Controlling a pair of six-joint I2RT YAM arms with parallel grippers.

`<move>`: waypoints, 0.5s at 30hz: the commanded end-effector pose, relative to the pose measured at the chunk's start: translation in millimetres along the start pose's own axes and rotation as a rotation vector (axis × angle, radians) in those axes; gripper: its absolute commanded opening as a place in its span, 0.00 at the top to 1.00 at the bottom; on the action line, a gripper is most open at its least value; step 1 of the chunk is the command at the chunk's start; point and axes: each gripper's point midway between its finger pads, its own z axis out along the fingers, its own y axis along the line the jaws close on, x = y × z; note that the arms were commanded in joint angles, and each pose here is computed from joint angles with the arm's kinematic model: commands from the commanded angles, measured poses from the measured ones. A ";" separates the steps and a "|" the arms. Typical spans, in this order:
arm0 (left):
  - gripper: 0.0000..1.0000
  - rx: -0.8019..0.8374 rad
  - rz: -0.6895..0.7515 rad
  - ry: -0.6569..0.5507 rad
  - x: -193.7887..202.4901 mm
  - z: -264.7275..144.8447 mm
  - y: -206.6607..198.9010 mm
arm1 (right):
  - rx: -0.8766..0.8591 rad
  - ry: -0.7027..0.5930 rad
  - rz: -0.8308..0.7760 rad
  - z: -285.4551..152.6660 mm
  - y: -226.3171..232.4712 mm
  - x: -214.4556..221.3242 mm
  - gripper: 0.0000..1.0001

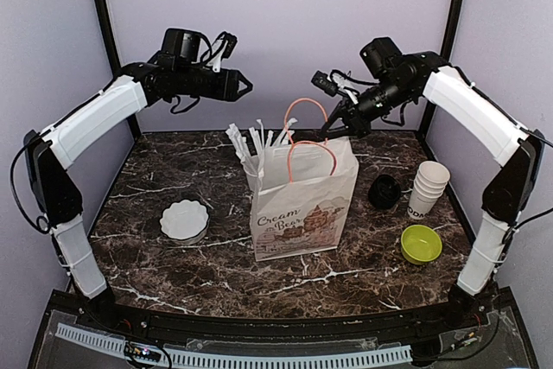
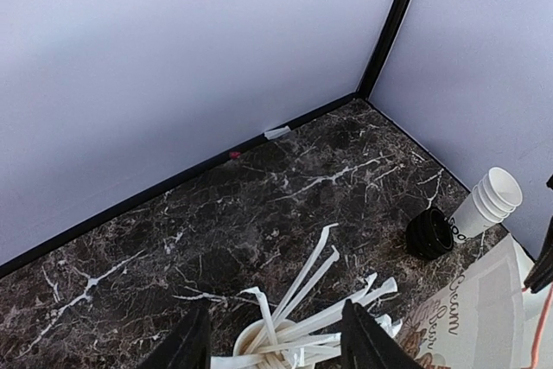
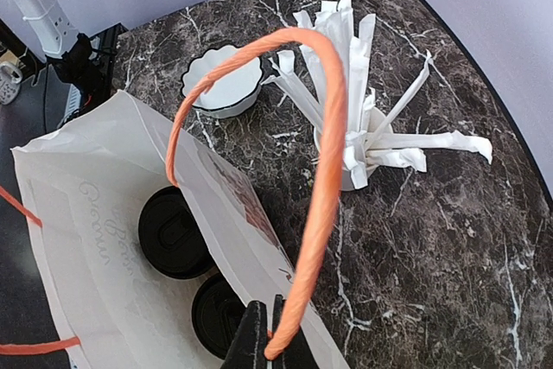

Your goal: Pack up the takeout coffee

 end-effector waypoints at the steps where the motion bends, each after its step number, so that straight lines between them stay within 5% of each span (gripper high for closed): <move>1: 0.47 -0.017 -0.067 0.089 13.3 22.7 8.9 | 0.018 0.019 -0.001 -11.1 2.0 8.6 0.99; 15: 0.48 -0.101 -0.146 0.211 50.7 70.4 35.8 | -0.001 0.001 0.010 -11.0 5.5 5.8 0.98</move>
